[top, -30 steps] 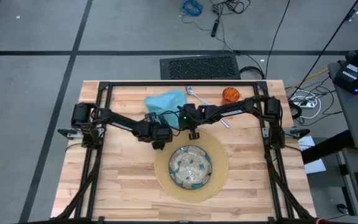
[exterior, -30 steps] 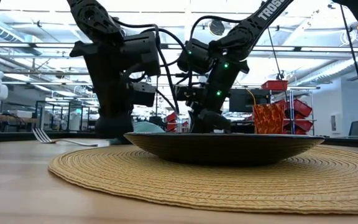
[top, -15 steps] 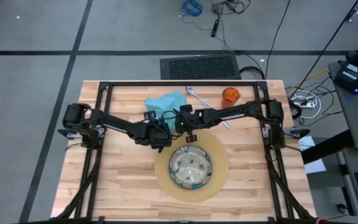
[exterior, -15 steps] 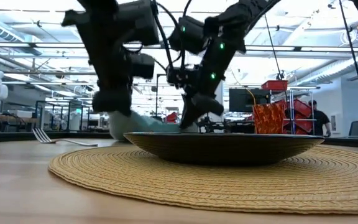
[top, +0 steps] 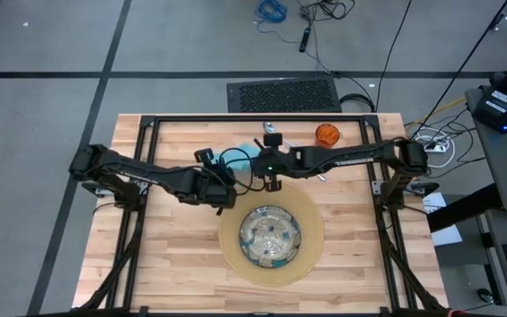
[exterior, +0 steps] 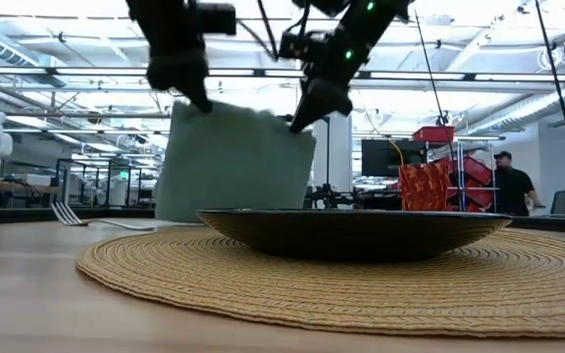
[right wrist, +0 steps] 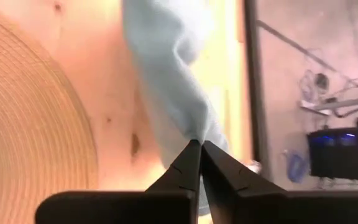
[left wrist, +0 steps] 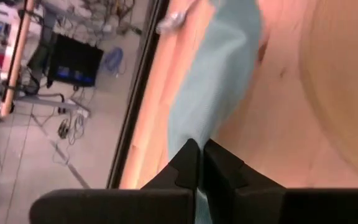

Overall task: Set table place
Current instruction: Fold the blue napkin

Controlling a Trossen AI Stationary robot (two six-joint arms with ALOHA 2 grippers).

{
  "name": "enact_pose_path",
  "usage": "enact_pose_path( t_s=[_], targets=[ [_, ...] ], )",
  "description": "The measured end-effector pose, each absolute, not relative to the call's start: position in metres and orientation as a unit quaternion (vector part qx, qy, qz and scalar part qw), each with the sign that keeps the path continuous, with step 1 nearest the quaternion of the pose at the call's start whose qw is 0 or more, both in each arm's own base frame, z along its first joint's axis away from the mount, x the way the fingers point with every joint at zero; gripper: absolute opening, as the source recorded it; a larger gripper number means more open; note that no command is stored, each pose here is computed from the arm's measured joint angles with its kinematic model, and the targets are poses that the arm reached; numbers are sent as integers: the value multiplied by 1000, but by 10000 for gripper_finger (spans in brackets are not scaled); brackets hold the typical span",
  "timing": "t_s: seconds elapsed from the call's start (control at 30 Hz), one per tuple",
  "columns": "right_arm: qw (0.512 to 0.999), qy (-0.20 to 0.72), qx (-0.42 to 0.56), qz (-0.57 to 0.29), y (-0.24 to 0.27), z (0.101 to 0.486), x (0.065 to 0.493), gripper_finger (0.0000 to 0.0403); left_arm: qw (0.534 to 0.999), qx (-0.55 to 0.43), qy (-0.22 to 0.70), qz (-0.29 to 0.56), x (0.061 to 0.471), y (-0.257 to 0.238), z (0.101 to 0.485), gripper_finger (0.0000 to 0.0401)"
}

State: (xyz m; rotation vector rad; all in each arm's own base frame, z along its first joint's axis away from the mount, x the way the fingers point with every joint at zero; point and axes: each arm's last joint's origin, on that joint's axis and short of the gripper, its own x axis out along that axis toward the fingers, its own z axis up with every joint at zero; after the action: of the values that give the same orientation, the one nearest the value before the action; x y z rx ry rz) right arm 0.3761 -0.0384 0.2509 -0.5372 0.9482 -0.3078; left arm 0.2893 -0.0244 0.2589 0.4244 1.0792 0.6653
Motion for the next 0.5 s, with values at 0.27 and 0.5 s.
enact_pose_path(
  t_s=[0.27, 0.5],
  targets=[
    [839, 428, -286, -178, -16, 272, 366, 0, 797, 235, 467, 303, 289, -50, 292, 0],
    [828, 422, -305, -206, -5, 275, 364, 0, 807, 247, 444, 300, 289, -62, 308, 0]
  ],
)
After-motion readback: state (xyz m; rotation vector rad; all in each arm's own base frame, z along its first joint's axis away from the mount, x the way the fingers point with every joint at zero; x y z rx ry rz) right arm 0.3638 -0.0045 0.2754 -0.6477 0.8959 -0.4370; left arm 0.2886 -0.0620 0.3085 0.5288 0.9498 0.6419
